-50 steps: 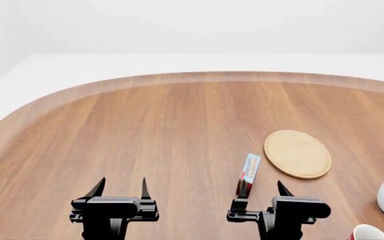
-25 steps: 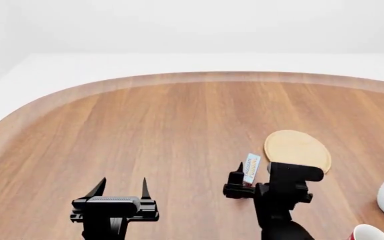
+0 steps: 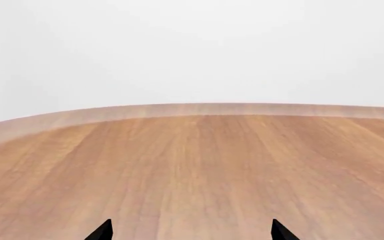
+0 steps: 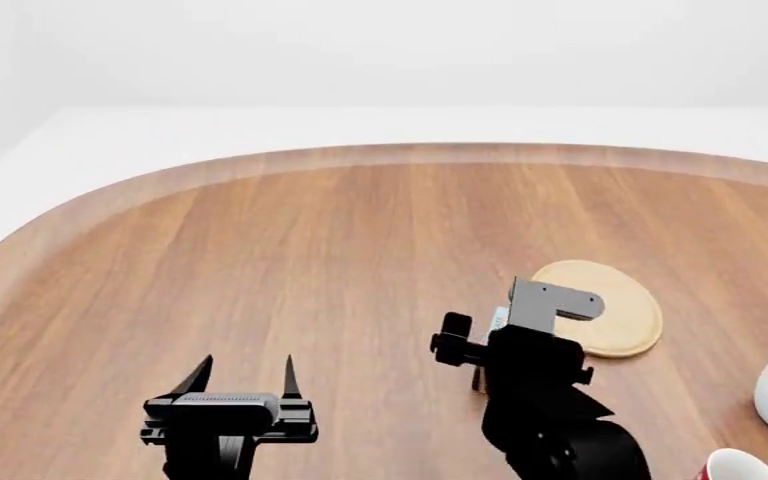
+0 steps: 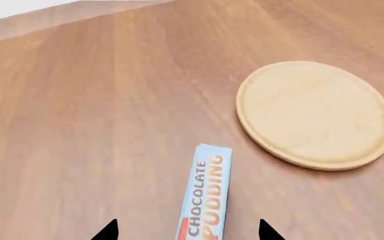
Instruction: Put the chocolate pudding to the left of the plate.
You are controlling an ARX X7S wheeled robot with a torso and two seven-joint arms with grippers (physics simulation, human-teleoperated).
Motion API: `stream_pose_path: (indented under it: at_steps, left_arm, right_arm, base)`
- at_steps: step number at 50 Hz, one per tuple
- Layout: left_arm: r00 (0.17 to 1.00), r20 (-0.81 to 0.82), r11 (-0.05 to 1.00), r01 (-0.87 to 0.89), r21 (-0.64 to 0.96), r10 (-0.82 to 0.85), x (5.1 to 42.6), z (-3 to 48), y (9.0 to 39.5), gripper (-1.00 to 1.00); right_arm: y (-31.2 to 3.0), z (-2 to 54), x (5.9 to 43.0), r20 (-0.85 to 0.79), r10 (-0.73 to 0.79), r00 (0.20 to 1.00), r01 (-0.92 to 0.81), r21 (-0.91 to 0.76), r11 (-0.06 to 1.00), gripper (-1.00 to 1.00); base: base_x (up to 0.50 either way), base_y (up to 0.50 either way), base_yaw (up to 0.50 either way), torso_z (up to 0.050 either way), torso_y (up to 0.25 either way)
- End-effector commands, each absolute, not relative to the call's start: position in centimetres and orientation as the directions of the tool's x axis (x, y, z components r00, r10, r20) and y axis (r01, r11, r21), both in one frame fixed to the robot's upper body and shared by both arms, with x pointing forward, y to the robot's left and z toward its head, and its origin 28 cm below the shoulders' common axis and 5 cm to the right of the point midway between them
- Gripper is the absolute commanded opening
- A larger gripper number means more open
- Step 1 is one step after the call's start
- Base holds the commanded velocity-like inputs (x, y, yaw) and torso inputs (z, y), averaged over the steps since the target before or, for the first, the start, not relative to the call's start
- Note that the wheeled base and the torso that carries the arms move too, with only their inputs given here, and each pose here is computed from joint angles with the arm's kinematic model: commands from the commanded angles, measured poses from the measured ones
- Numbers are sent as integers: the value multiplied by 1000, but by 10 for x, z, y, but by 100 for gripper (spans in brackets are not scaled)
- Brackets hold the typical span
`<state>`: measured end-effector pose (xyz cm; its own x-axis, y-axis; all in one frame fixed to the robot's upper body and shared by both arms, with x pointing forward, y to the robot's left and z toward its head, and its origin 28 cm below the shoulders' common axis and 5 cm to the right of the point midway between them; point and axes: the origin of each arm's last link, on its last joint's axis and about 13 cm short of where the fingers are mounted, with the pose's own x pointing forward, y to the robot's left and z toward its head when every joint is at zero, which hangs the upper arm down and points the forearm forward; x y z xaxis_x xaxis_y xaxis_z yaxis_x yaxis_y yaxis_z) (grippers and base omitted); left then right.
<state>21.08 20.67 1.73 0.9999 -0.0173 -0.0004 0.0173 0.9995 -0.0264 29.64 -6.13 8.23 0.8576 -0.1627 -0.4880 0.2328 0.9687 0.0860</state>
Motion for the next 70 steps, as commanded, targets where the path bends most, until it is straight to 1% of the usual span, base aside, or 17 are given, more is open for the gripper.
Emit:
stream_pose_path:
  at_steps: [1, 16, 31, 70]
  left_arm:
    - [1000, -1, 999, 21, -32, -21, 211, 18, 207, 100]
    - [1000, -3, 999, 26, -34, -27, 210, 18, 207, 100]
    - [1000, 0, 999, 26, -35, -26, 211, 17, 207, 100]
    - [1000, 3, 999, 25, -38, -25, 211, 18, 207, 100]
  right_arm:
    - [-52, 83, 316, -572, -203, 795, 299, 77, 951, 100]
    - [-51, 69, 344, -640, -235, 731, 344, 49, 938, 100]
    - [-54, 60, 359, -680, -245, 691, 362, 33, 932, 100]
    - [-60, 35, 355, -761, -213, 613, 379, 46, 924, 100]
  base:
    - [0, 0, 0, 0, 0]
    - [0, 0, 0, 0, 0]
    - [0, 0, 0, 0, 0]
    - [0, 0, 0, 0, 0]
